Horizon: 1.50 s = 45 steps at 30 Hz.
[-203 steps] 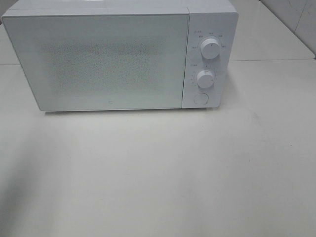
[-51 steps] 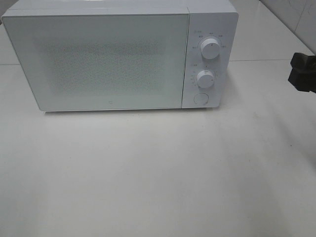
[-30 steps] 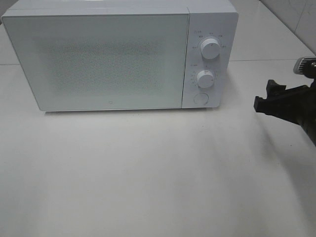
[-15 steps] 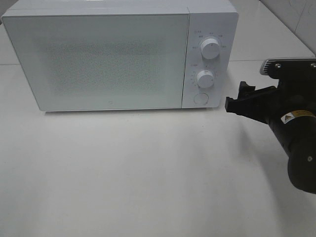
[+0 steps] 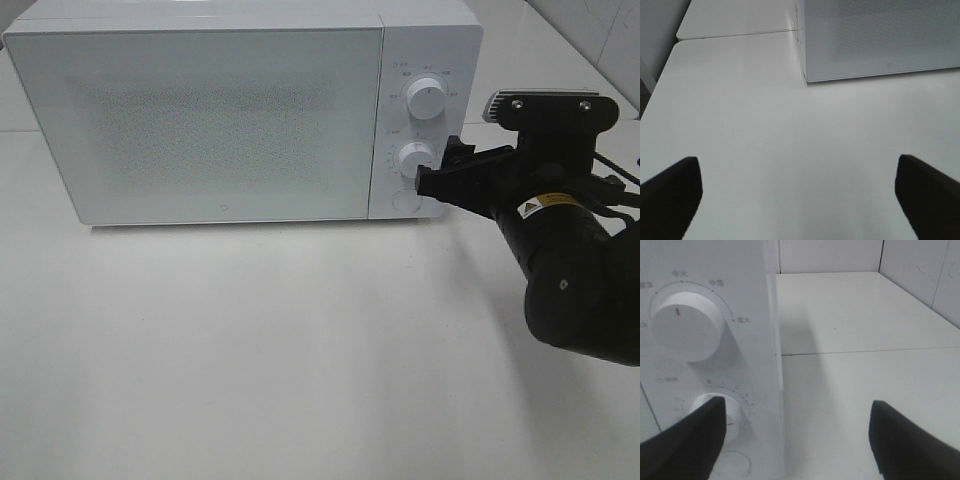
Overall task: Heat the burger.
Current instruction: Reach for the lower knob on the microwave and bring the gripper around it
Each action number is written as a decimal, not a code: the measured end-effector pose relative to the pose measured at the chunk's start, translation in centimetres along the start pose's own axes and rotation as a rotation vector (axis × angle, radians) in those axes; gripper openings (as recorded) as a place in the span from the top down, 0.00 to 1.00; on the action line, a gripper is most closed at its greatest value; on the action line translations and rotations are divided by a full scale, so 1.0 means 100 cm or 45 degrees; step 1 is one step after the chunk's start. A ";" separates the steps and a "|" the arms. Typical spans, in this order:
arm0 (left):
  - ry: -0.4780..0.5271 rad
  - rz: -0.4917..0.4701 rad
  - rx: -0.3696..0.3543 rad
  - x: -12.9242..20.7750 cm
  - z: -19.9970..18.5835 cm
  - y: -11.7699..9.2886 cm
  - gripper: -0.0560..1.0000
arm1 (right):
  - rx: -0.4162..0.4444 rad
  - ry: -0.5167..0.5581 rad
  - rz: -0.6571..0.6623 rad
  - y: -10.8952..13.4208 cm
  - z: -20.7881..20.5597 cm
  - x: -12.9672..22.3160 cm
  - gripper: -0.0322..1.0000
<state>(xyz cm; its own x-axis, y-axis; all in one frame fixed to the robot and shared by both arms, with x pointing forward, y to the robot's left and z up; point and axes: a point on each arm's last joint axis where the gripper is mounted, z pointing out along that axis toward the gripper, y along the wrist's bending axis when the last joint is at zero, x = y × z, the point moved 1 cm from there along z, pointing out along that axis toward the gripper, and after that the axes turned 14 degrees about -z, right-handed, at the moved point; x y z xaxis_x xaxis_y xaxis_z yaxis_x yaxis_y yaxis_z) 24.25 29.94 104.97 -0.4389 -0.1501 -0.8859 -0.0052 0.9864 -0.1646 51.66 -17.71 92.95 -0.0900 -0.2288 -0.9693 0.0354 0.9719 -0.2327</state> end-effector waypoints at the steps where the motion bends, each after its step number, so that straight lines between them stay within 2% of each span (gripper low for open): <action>1: 0.000 0.000 0.000 0.000 0.000 0.000 0.03 | 0.000 0.000 0.000 0.000 0.000 0.000 0.24; 6: 0.000 0.000 0.000 0.000 0.000 0.000 0.03 | -0.060 -0.016 -0.003 0.018 -0.002 -0.002 0.24; 12: 0.000 0.000 0.000 0.000 0.000 0.000 0.03 | -0.068 -0.005 -0.013 0.026 0.003 0.003 0.24; 14: 0.000 0.000 0.000 0.000 0.000 0.000 0.03 | -0.089 -0.016 -0.006 0.037 0.004 0.001 0.24; 22: 0.000 0.001 -0.002 0.000 0.000 0.000 0.03 | -0.087 -0.015 -0.039 0.053 0.010 0.003 0.24; 45: -0.005 0.017 -0.028 0.000 0.000 0.002 0.03 | -0.091 -0.005 -0.133 0.076 0.030 0.019 0.24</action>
<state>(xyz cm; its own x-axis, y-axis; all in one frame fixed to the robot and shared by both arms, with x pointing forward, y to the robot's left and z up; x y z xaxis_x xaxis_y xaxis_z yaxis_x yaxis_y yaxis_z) 24.27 30.16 104.97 -0.4357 -0.1374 -0.8895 -0.0194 0.9895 -0.1433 54.76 -10.89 89.12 -0.0856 -0.3291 -0.9404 -0.0450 0.9442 -0.3263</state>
